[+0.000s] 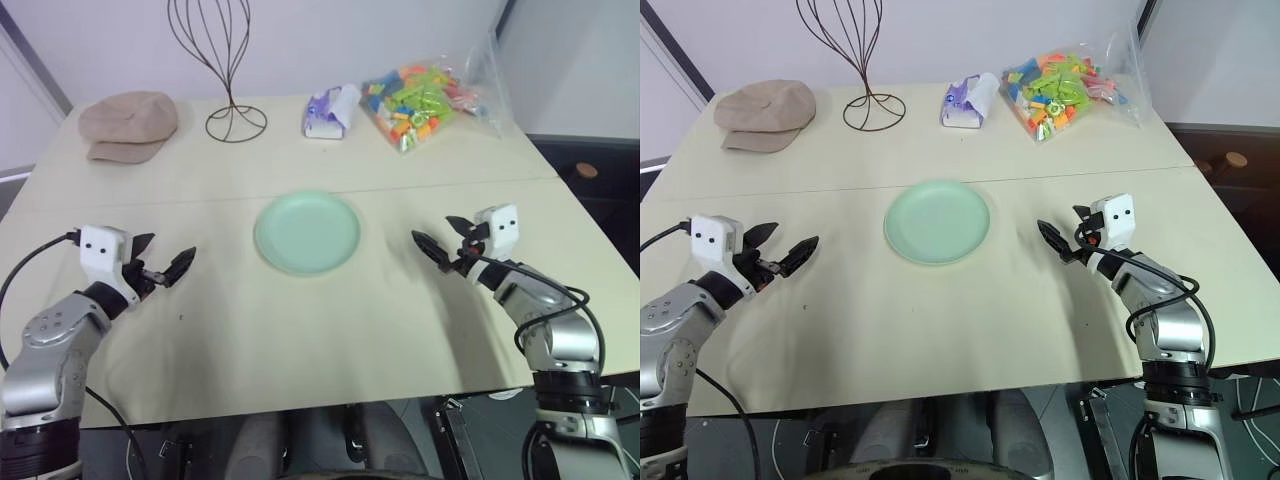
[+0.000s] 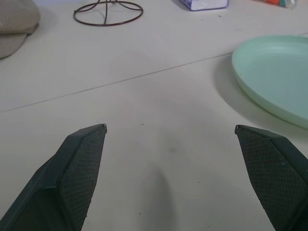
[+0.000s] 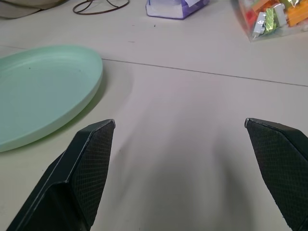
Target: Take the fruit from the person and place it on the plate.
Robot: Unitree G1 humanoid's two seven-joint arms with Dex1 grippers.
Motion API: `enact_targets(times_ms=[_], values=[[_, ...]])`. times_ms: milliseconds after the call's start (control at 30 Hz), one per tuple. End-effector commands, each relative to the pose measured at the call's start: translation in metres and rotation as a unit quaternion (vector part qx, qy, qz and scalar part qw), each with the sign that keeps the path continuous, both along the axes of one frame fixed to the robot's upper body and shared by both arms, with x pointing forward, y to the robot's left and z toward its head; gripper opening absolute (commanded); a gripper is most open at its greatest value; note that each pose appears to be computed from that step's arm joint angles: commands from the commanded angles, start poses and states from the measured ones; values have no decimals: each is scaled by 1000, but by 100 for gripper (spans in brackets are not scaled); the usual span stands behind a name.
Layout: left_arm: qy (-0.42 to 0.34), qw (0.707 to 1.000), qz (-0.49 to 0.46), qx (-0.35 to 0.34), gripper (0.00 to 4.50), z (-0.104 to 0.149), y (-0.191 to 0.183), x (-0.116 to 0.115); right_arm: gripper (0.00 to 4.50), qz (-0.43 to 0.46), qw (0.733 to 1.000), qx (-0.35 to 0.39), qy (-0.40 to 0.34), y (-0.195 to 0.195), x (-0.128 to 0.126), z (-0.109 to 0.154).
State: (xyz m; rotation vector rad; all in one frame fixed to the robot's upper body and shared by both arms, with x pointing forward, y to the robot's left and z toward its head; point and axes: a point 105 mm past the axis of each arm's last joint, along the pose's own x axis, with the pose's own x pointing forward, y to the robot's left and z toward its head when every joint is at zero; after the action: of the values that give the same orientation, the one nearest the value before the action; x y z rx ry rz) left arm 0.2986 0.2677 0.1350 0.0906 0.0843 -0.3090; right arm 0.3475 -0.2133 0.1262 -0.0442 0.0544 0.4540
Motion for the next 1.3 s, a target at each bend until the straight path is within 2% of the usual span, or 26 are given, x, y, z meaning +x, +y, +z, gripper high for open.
enact_targets(times_ms=[33, 1300], values=[[-39, 999, 0, -6, 450, 21, 2, 0, 441, -1, 1000, -4, -31, -2, -1, 16], [-41, 999, 4, 1, 450, 23, 4, -1, 441, -9, 999, -5, -34, -6, 0, 15]])
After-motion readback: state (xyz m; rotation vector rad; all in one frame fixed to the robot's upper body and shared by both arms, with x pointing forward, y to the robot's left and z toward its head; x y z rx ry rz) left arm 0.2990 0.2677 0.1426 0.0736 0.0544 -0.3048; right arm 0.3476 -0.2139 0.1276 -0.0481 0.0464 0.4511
